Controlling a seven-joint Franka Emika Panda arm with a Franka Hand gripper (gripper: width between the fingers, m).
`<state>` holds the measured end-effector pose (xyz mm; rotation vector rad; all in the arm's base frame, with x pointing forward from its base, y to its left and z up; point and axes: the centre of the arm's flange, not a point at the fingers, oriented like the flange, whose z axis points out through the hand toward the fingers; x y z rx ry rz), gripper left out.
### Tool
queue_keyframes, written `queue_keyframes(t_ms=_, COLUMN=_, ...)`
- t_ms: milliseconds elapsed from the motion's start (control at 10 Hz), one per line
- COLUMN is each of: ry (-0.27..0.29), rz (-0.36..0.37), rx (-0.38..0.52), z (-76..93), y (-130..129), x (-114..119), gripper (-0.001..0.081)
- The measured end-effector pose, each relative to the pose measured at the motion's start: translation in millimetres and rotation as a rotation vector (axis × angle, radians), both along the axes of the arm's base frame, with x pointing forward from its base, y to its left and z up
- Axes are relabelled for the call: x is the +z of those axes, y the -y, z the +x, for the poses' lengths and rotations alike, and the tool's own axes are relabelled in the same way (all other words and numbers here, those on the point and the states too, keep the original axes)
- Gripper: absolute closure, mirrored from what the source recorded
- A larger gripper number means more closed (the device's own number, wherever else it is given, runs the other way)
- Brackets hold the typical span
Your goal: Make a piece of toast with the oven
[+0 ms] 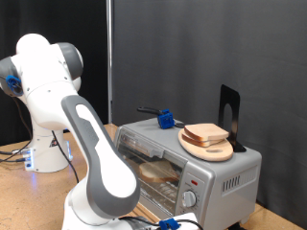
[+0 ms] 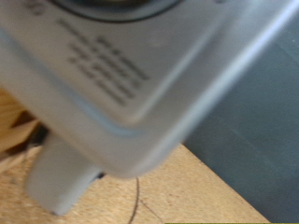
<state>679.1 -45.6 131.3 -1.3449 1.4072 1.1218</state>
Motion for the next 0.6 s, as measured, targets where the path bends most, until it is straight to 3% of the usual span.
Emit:
queue_keyframes(t_ms=100, ry=-0.006, rz=-0.004, rx=0.008, z=-2.6, y=0.8, x=-2.6, gripper=0.0697)
queue_keyframes(t_ms=200, ry=-0.012, rz=-0.004, rx=0.017, z=-5.2, y=1.4, x=-4.8, gripper=0.0697)
queue_keyframes(t_ms=300, ry=-0.020, rz=0.000, rx=0.027, z=-8.5, y=2.0, x=-6.9, gripper=0.0496)
queue_keyframes(t_ms=400, ry=-0.027, rz=0.005, rx=0.035, z=-12.2, y=2.7, x=-9.6, gripper=0.0361)
queue_keyframes(t_ms=500, ry=-0.029, rz=0.011, rx=0.041, z=-15.8, y=3.6, x=-12.5, gripper=0.0361)
queue_keyframes(t_ms=600, ry=-0.020, rz=0.021, rx=0.048, z=-18.6, y=5.2, x=-13.7, gripper=0.0182)
